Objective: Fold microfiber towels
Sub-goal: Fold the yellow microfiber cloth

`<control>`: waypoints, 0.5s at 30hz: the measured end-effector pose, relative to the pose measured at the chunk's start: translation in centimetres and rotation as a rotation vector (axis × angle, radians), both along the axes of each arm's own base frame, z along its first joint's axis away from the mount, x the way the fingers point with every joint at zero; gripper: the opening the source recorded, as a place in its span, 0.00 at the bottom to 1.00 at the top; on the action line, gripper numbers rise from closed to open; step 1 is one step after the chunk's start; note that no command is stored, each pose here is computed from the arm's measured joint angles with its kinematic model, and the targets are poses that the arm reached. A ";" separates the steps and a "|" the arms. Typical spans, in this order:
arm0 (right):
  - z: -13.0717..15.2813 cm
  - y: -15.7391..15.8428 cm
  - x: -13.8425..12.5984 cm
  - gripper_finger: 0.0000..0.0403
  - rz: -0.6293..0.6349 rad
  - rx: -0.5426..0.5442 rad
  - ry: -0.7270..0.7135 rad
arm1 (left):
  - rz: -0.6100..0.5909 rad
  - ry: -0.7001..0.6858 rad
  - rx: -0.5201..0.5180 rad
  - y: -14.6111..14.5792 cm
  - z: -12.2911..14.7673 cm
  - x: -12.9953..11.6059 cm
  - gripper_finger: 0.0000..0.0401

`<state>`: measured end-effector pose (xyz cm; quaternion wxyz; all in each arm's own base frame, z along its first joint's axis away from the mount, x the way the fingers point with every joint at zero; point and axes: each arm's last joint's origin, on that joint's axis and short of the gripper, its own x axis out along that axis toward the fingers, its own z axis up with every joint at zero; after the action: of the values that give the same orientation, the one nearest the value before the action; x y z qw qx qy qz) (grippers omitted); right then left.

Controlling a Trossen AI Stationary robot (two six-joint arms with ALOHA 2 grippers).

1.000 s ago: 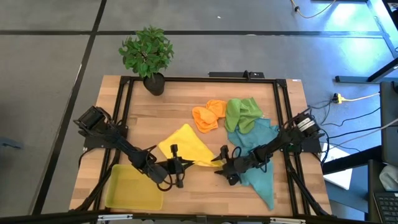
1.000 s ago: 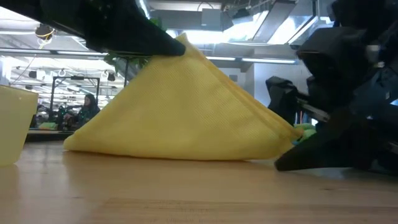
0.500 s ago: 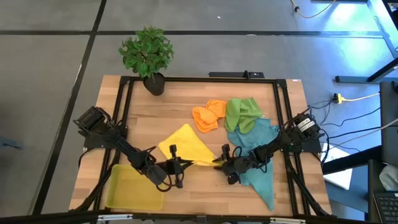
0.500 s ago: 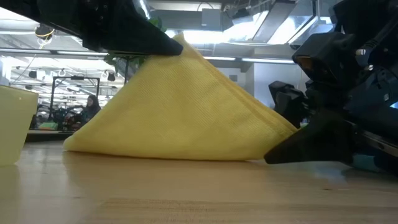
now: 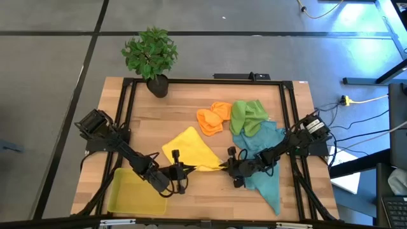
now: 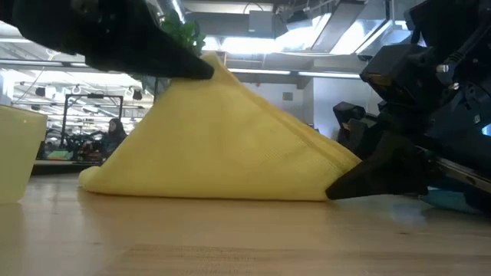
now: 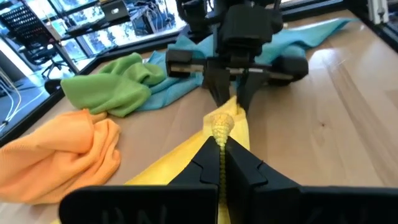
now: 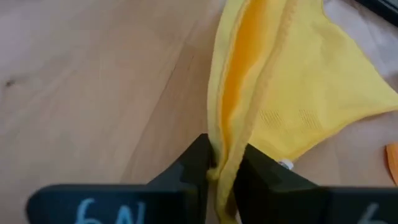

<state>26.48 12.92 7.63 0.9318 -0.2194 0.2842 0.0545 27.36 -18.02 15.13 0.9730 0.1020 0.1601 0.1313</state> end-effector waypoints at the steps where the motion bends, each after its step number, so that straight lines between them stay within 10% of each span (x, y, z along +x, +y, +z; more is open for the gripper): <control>1: 0.1 0.0 -0.1 0.13 0.002 -0.001 0.007 | 0.003 0.007 -0.002 0.0 -0.1 0.0 0.00; 15: 3.9 -1.3 -0.8 0.01 -0.044 -0.036 0.015 | -0.012 0.068 -0.048 3.0 -0.4 1.9 0.00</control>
<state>25.67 11.63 11.49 0.9265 -0.2292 0.2968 0.0307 29.22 -15.06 14.69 0.9700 0.0840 0.1954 0.1181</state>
